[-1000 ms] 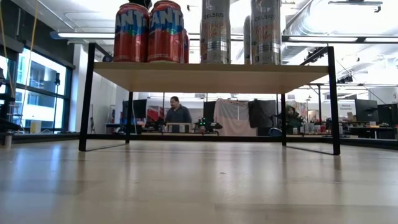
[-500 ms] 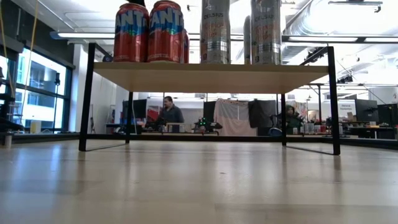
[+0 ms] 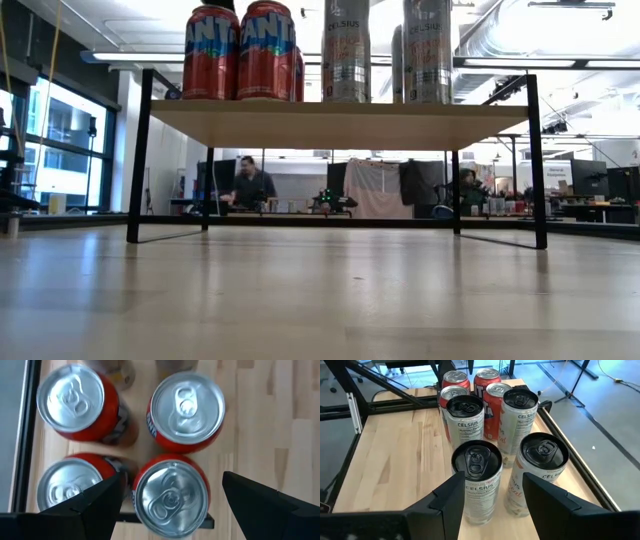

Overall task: Place canned beverage on shelf
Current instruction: Adjust the soda cans on the shelf

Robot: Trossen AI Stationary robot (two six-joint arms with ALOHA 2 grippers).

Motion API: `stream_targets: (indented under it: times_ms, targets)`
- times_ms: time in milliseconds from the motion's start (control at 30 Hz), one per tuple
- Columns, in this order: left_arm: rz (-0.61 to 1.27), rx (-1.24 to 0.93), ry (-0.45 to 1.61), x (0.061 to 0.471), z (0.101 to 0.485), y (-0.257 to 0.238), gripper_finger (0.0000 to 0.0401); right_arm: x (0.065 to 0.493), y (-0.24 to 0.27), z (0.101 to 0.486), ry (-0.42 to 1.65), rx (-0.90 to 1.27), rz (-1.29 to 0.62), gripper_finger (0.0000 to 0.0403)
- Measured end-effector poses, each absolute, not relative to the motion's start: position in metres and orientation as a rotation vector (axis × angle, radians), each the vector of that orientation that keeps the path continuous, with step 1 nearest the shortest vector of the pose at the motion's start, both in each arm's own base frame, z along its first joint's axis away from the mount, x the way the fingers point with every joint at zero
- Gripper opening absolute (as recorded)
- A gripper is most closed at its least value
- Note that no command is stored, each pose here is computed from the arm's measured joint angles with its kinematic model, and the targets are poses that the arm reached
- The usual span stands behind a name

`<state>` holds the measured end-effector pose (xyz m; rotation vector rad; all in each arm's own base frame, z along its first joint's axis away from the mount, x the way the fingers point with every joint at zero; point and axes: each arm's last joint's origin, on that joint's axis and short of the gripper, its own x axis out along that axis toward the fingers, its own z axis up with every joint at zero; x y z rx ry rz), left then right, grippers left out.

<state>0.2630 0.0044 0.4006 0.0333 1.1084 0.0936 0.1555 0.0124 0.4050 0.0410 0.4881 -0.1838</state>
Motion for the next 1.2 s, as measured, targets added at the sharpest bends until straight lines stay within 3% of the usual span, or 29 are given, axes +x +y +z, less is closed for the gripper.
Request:
stream_targets:
  times_ms: [867,1200]
  targets:
    - [0.076,0.000,1.197,0.257,0.396,0.000,0.0326,0.156,0.012,0.405,0.486,0.067,-0.191,0.0184]
    - [0.076,0.014,1.131,0.256,0.409,0.000,0.0326,0.156,0.012,0.405,0.486,0.068,-0.191,0.0184]
